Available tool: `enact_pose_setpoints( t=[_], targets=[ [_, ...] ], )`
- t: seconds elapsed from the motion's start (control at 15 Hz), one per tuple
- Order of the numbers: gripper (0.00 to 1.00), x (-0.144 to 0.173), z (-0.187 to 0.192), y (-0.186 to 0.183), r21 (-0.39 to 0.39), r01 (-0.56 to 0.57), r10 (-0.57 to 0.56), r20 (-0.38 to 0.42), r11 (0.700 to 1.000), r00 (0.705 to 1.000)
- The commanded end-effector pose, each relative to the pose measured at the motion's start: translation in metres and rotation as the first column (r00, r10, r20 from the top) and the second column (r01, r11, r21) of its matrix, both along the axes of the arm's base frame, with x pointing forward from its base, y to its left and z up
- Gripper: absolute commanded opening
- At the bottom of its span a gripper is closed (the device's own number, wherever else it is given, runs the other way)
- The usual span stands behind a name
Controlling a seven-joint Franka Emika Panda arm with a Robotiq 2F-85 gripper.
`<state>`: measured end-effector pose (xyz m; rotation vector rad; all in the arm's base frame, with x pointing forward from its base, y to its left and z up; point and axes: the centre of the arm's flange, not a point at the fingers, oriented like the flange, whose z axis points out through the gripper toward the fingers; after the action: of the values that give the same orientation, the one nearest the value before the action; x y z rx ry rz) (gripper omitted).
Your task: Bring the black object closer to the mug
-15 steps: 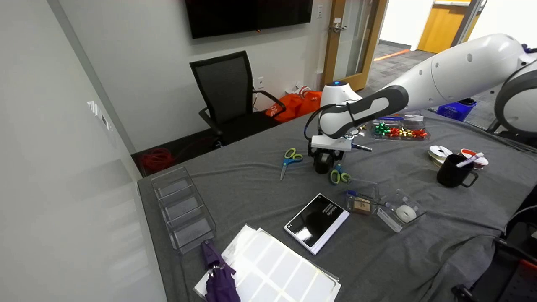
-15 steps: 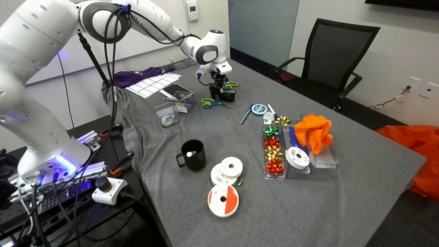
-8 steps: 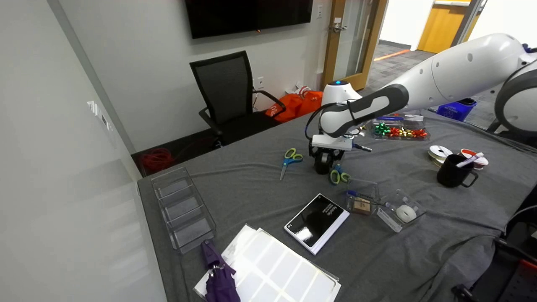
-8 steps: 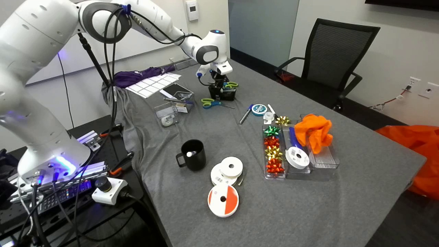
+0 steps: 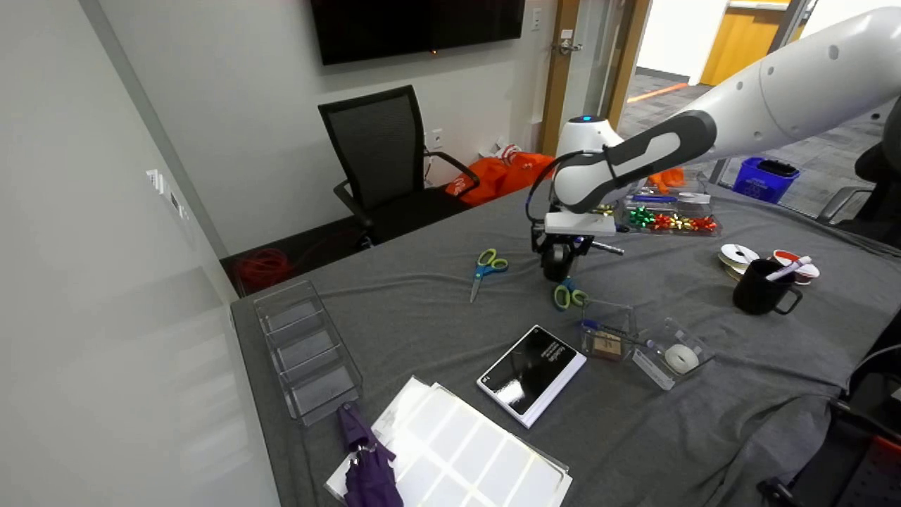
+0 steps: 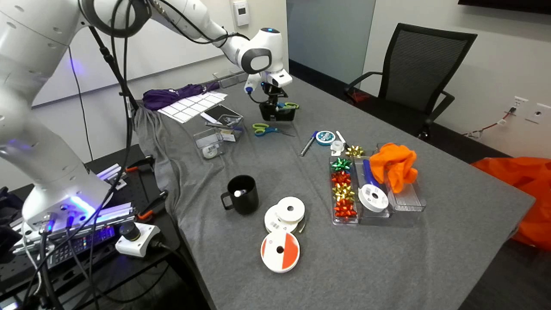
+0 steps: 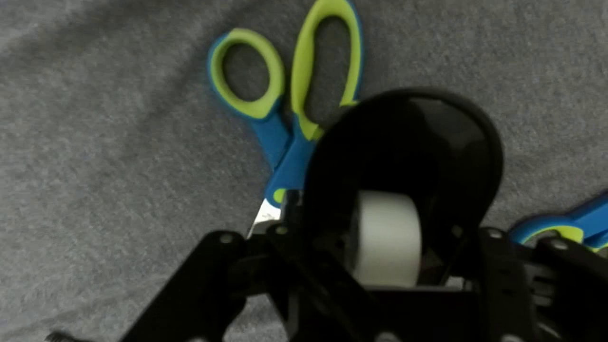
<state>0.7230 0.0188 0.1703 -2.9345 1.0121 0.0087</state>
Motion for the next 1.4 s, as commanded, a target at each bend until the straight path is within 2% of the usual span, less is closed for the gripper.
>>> enact_pose_setpoints(
  t=[0.0,0.2,0.53,0.73,0.87,1.07,1.13,1.33],
  targets=[
    [0.4,-0.059,0.046,-0.033,0.023,-0.129,0.129,0.023,0.991,0.991],
    [0.4,-0.085,0.056,-0.074,0.033,-0.27,0.27,0.009,0.962,0.963],
    [0.4,-0.14,0.051,-0.131,0.061,-0.474,0.476,-0.044,0.879,0.878],
    [0.4,-0.168,0.041,-0.151,0.073,-0.557,0.562,-0.067,0.827,0.825],
    [0.4,-0.178,0.032,-0.158,0.065,-0.592,0.595,-0.082,0.804,0.799],
    [0.4,-0.185,0.017,-0.164,0.028,-0.61,0.609,-0.111,0.792,0.786],
    [0.4,-0.185,0.032,-0.189,0.018,-0.614,0.612,-0.119,0.789,0.782],
    [0.4,-0.187,0.038,-0.217,-0.01,-0.62,0.613,-0.145,0.784,0.777]
  ],
)
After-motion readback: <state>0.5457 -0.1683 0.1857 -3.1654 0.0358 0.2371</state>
